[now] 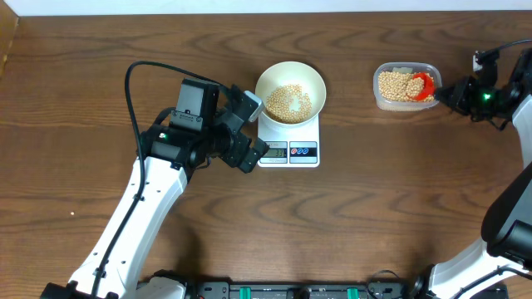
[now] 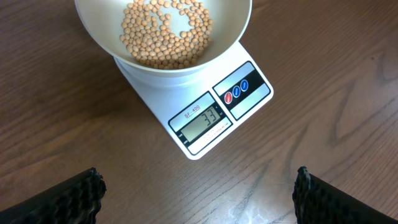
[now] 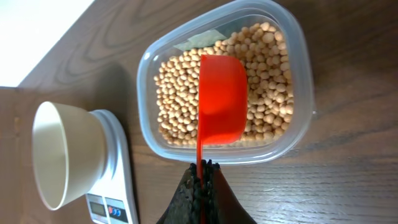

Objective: Scoop item into bowl and weigh 50g on scale

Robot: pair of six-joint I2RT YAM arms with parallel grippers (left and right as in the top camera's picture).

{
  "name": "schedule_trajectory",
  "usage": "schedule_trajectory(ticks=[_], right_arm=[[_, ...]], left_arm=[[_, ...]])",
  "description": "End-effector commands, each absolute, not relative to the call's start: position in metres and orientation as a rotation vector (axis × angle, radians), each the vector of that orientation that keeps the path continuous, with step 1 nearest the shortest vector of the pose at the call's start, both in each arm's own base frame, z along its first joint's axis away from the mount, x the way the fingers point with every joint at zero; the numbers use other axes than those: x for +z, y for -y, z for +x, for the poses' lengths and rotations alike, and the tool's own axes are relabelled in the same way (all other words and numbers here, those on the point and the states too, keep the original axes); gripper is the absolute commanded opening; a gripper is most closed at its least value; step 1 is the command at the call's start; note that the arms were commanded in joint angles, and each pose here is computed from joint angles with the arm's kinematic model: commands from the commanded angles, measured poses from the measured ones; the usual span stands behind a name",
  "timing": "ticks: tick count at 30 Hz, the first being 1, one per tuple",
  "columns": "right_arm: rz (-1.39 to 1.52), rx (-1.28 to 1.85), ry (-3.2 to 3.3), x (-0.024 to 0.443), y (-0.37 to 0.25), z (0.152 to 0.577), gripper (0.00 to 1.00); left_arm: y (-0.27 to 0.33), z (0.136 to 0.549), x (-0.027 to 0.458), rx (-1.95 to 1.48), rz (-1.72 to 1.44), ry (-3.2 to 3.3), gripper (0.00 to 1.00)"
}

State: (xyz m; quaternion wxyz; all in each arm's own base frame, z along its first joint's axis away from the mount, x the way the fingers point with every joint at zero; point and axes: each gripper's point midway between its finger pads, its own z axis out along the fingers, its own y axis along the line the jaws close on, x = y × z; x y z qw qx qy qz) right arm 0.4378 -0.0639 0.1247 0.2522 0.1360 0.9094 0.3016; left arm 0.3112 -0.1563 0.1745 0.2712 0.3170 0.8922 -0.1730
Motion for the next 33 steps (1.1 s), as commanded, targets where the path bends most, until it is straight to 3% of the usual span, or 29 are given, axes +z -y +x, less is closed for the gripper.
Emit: schedule_trajectory(ticks=[1, 19, 33], right_arm=[[0.329, 0.932, -2.422, 0.131, 0.059, 0.437, 0.01], [0.305, 1.222, -2.197, 0.171, 0.068, 0.43, 0.01], [0.113, 1.48, -2.078, 0.203, 0.014, 0.428, 0.01]], left_arm=[[0.156, 0.311, 0.175, -0.47, 0.847, -2.406, 0.99], [0.156, 0.311, 0.175, -0.47, 0.847, -2.406, 0.99], [0.156, 0.311, 0.175, -0.47, 0.847, -2.406, 0.99]])
